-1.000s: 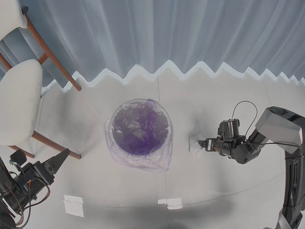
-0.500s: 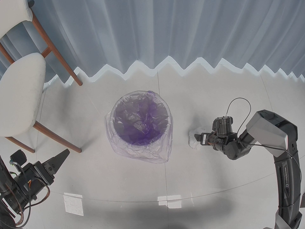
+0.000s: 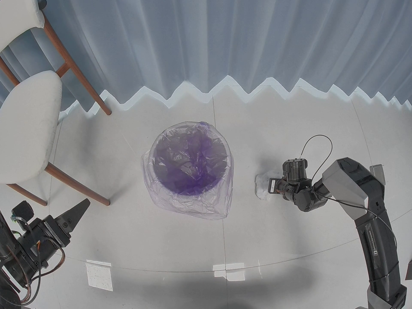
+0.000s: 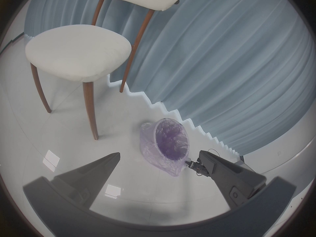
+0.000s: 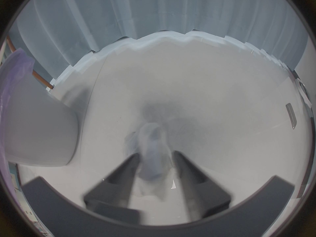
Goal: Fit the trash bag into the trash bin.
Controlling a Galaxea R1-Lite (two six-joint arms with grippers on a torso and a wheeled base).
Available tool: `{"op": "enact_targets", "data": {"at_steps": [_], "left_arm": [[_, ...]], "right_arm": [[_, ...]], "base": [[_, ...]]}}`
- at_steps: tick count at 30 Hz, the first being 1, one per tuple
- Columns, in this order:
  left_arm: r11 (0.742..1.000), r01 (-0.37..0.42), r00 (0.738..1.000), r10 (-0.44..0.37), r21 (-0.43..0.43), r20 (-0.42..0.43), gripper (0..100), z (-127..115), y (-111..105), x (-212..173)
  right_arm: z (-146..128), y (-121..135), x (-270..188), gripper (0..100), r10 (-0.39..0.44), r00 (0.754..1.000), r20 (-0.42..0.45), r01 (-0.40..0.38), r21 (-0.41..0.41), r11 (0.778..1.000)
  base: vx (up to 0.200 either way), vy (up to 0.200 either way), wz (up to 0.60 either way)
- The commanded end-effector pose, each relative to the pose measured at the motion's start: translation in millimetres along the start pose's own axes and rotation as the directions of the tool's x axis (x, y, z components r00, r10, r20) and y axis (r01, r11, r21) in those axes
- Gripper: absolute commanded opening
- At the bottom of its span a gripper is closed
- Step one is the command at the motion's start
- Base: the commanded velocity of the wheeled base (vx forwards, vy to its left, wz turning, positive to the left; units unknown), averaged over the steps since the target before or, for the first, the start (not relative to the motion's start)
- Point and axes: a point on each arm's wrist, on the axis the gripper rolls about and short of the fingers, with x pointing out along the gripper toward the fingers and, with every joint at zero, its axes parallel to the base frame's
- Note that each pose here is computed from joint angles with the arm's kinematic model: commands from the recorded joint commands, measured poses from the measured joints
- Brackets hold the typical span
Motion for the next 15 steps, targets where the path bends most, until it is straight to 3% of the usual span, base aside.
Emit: {"op": "enact_targets", "data": {"at_steps": [1,3,8,11,12,13,14,15], "left_arm": [[1.000,-0.027,1.000,0.027,-0.002,0.005,100,-1.7,4.4,-2.7],[1.000,-0.025,1.000,0.025,0.001,0.011,100,-1.1,4.1,-3.6],[0.997,0.007,0.999,-0.009,0.072,0.032,100,0.8,0.6,-11.9],[0.997,0.020,0.998,-0.024,0.073,0.063,100,3.6,-0.8,-17.5],[0.996,0.040,0.996,-0.046,0.076,0.079,100,4.8,-2.6,-22.8],[0.996,0.041,0.996,-0.047,0.076,0.080,100,4.9,-2.7,-23.2],[0.995,0.038,0.996,-0.045,0.090,0.077,100,4.1,-2.3,-26.3],[0.995,0.035,0.996,-0.042,0.097,0.073,100,3.5,-2.0,-27.1]], "right_arm": [[-11.3,1.1,9.0,0,0.001,1.000,-0.011,-0.001,-0.003,1.000],[-8.1,2.1,5.8,0,0.003,1.000,-0.009,-0.003,0.005,1.000],[42.2,5.2,-47.5,0,0.014,0.999,0.048,-0.015,0.009,1.000],[66.2,5.4,-96.8,0,0.023,0.997,0.070,-0.024,0.008,1.000],[75.5,8.5,-136.2,0,0.038,0.996,0.077,-0.039,0.003,0.999],[75.9,8.6,-139.9,0,0.040,0.996,0.077,-0.040,0.002,0.999],[77.6,15.8,-186.2,0,0.073,0.994,0.081,-0.073,-0.011,0.997],[78.1,16.5,-201.7,0,0.082,0.993,0.087,-0.081,-0.015,0.997]], "base": [[0.000,0.000,0.00],[0.000,0.000,0.00],[0.000,0.000,0.00],[0.000,0.000,0.00],[0.000,0.000,0.00],[0.000,0.000,0.00],[0.000,0.000,0.00],[0.000,0.000,0.00]]}}
